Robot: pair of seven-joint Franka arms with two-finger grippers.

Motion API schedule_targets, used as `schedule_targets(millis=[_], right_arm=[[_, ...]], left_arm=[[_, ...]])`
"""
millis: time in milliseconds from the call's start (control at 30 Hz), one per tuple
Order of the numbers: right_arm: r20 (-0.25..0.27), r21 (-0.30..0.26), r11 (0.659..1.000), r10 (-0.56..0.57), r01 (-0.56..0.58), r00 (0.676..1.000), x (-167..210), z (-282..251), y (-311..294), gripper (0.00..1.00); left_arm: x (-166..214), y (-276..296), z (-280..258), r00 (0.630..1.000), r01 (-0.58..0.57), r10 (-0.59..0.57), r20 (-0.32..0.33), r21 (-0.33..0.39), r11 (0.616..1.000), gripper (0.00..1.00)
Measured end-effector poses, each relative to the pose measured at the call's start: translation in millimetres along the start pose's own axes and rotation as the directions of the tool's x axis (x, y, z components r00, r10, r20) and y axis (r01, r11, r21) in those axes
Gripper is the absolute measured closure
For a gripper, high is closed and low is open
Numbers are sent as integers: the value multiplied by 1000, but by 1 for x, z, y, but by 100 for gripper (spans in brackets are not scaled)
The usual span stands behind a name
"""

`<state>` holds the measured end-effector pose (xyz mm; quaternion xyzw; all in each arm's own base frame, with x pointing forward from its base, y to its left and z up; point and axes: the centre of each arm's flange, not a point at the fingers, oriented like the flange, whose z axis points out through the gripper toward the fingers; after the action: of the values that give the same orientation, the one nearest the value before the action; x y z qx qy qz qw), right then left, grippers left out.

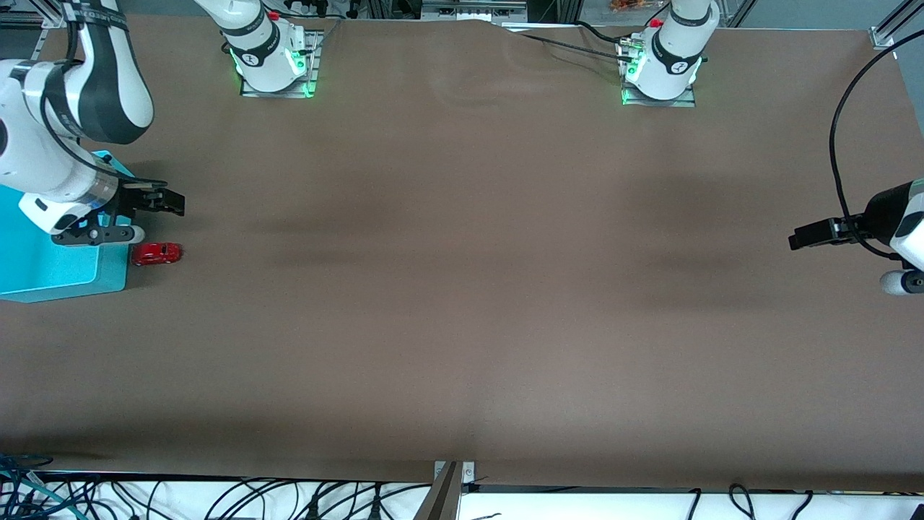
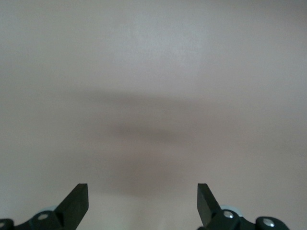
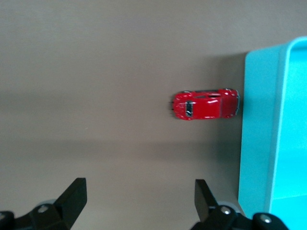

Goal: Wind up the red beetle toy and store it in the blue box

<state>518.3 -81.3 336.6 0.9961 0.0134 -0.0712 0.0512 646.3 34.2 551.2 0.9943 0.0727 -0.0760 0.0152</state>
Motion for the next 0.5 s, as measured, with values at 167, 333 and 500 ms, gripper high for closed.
schedule_targets(millis=[167, 333, 500], right_arm=[[5, 1, 994, 110, -110, 994, -4, 14, 11, 0], [11, -8, 979, 202, -202, 979, -5, 19, 16, 0], [10, -10, 955, 297, -297, 955, -5, 22, 26, 0]], left_arm=[[1, 0, 2, 1000, 0, 0, 3, 1, 1000, 0], [4, -1, 8, 1000, 0, 0, 14, 1, 1000, 0], [7, 1, 15, 1000, -5, 5, 26, 0, 1000, 0]])
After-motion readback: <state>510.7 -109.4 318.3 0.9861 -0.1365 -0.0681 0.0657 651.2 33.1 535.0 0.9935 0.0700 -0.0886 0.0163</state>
